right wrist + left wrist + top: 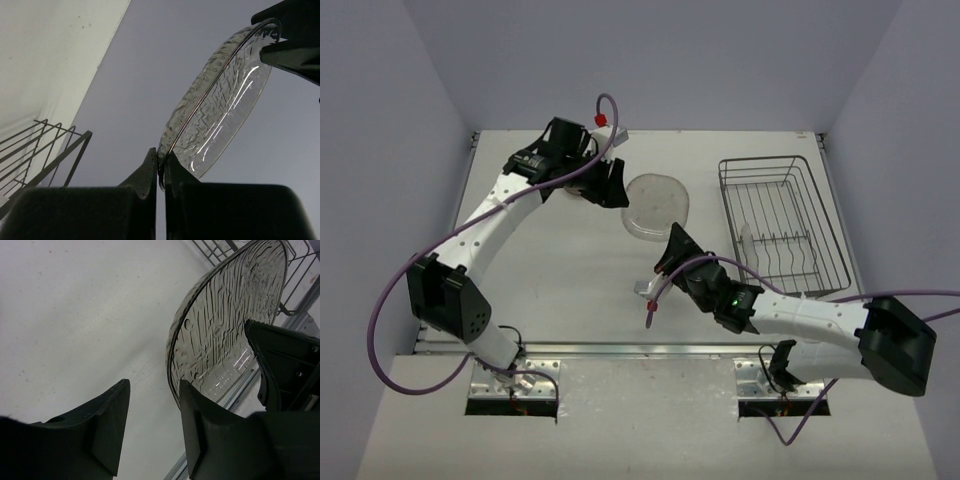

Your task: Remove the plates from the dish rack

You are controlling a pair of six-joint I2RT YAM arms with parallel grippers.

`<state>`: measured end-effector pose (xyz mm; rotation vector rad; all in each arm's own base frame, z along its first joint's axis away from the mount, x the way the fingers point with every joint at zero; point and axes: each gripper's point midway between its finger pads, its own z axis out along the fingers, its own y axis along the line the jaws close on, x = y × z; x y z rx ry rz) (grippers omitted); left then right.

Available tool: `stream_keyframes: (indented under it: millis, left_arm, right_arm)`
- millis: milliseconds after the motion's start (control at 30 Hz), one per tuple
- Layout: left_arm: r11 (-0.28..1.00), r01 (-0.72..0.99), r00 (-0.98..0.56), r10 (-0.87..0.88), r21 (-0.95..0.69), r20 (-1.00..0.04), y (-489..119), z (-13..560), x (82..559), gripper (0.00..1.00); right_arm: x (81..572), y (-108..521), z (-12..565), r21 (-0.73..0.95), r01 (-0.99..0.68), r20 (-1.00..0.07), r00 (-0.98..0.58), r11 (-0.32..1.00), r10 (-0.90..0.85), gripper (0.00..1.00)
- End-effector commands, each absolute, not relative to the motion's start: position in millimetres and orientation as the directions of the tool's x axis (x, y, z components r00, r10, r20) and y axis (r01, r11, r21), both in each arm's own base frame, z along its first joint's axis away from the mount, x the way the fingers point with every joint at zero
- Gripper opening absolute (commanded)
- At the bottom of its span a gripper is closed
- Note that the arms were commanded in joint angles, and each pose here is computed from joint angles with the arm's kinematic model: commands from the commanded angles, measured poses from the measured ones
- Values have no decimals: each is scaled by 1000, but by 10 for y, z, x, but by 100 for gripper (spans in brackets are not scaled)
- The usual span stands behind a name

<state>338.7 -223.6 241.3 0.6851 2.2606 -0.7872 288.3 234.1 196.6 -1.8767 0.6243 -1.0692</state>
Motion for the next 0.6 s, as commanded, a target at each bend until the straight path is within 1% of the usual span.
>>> stream_keyframes:
  millis: [0, 67, 267, 333, 400, 467, 567]
  left_arm:
    - [675, 651, -642, 245, -347, -727, -2293, 2492, 3432, 35]
    - [666, 655, -643, 242, -358, -726, -2315, 2496, 3427, 34]
    - [637, 656, -662, 226, -405, -715, -2398, 2468, 3413, 33]
    - [626, 657, -667, 221, -420, -712, -2425, 2469, 3410, 31]
    - [614, 659, -671, 219, -434, -709, -2450, 2465, 3402, 25]
    - [612, 656, -675, 215, -442, -706, -2462, 2456, 3406, 16]
    - [614, 656, -672, 210, -440, -710, -2452, 2455, 3426, 5]
  right_arm:
    - [2929, 2413, 2331, -910, 33, 381, 461, -413, -802, 0]
    - [2929, 2423, 2337, -914, 31, 373, 459, -406, -806, 0]
    - [2939, 2462, 2369, -926, 11, 339, 459, -376, -821, 0]
    - [2939, 2475, 2377, -930, 6, 329, 459, -367, -825, 0]
    - [2936, 2483, 2382, -932, 1, 322, 459, -362, -828, 0]
    - [2932, 2491, 2375, -935, -8, 312, 462, -355, -830, 0]
    - [2925, 2506, 2357, -937, -29, 294, 468, -347, -833, 0]
